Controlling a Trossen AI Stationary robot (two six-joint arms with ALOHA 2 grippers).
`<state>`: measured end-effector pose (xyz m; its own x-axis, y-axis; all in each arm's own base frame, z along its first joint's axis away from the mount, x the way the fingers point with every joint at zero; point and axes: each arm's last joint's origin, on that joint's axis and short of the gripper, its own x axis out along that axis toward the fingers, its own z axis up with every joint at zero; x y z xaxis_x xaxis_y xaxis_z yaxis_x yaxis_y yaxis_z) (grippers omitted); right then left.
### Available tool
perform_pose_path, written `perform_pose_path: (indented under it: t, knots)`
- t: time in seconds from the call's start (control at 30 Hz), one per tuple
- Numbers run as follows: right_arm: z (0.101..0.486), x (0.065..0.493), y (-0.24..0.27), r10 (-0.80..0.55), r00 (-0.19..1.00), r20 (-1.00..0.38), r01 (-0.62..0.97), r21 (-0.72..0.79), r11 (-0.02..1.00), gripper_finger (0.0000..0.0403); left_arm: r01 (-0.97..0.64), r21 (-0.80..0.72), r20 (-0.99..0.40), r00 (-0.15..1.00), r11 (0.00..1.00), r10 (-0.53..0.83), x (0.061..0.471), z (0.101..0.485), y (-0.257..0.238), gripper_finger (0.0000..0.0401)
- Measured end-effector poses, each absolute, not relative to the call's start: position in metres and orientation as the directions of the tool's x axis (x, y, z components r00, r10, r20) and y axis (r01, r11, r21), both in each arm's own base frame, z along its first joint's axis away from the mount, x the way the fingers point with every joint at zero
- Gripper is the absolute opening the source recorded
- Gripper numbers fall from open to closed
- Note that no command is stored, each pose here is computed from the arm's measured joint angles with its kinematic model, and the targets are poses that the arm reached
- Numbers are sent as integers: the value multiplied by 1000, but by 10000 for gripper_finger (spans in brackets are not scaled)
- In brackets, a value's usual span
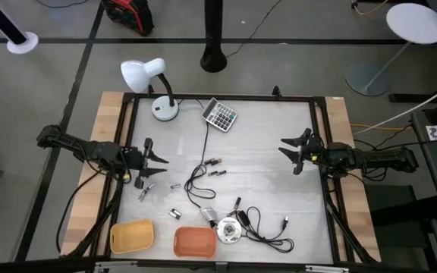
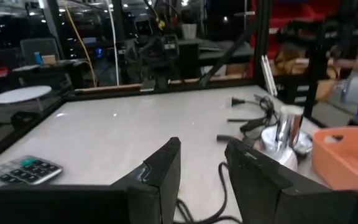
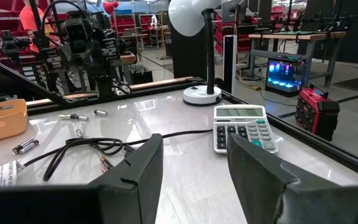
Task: Sort batteries
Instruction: Put the white battery into the yellow bin
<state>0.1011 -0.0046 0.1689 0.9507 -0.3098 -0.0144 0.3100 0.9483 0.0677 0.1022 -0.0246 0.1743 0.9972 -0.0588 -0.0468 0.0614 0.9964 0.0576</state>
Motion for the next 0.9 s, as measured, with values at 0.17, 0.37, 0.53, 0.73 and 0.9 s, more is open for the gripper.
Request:
perform_pose_path:
  t: [0.17, 0.37, 0.53, 0.73, 0.9]
  knots:
    - [169, 101, -5, -310, 951, -14, 310, 67, 948, 172, 59, -22, -32, 998, 998, -59, 102, 176, -25, 123]
    - [169, 101, -5, -310, 951, -14, 310, 67, 948, 172, 11, -128, 106, 994, 992, 2, 102, 190, -23, 123]
    - [169, 101, -5, -310, 951, -14, 310, 73, 948, 172, -94, -106, 185, 976, 990, 112, 97, 219, -18, 123]
    - [169, 101, -5, -309, 951, -14, 307, 171, 936, 172, -216, -41, 37, 975, 975, 218, 96, 257, -15, 123]
    - [171, 101, -5, -310, 951, 5, 302, 207, 930, 172, -265, -56, -204, 947, 963, 249, 108, 268, -18, 123]
